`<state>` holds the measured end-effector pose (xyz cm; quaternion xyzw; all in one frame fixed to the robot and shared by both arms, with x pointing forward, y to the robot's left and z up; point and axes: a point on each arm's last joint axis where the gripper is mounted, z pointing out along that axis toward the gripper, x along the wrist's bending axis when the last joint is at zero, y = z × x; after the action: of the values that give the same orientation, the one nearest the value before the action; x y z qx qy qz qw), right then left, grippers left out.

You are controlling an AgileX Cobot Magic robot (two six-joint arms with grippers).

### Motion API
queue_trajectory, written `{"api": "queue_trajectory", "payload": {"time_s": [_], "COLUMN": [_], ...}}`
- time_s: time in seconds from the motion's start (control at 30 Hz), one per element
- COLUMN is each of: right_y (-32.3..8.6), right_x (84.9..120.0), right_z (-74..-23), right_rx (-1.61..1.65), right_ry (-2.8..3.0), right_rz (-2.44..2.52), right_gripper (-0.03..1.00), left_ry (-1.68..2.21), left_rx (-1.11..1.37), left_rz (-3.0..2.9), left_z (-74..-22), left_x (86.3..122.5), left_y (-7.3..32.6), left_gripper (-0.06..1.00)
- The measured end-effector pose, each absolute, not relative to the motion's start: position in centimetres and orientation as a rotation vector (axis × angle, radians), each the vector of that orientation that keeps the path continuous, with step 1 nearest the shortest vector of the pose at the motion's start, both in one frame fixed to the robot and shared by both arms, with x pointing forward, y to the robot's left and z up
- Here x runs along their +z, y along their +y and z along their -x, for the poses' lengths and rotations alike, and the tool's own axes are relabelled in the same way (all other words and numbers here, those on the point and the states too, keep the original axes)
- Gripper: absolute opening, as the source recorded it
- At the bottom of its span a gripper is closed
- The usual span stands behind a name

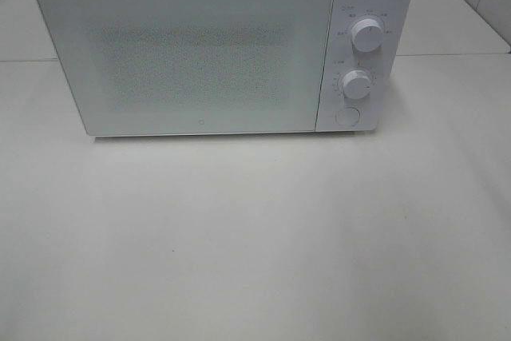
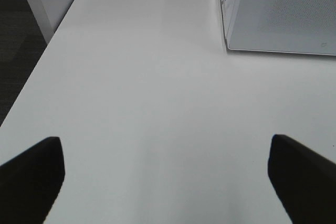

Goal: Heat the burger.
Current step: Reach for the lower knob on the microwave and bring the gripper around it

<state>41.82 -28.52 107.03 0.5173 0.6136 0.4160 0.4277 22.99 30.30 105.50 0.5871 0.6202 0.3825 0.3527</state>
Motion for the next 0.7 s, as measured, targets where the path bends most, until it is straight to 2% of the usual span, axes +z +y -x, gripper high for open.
{"api": "queue_trajectory", "payload": {"time_s": [0.27, 0.47, 0.7], "right_y": [-28.0, -27.7, -27.5], "right_x": [105.8, 102.0, 100.0], "right_z": [-43.5, -44.7, -45.8], "right_rx": [1.121, 1.120, 1.153], "right_ry": [1.490, 1.541, 1.528], "right_rz": [-1.214, -1.268, -1.282], "right_gripper": [0.80, 0.84, 0.84], "left_ry": [1.604, 1.604, 1.604], "left_rx": [0.989, 0.989, 0.989], "left_rz": [-1.519, -1.519, -1.519], "left_z": [-23.0, -23.0, -23.0], "left_x": [105.5, 105.5, 105.5], "left_y": [30.3, 30.3, 30.3], "left_gripper": [0.97, 0.97, 0.97]}}
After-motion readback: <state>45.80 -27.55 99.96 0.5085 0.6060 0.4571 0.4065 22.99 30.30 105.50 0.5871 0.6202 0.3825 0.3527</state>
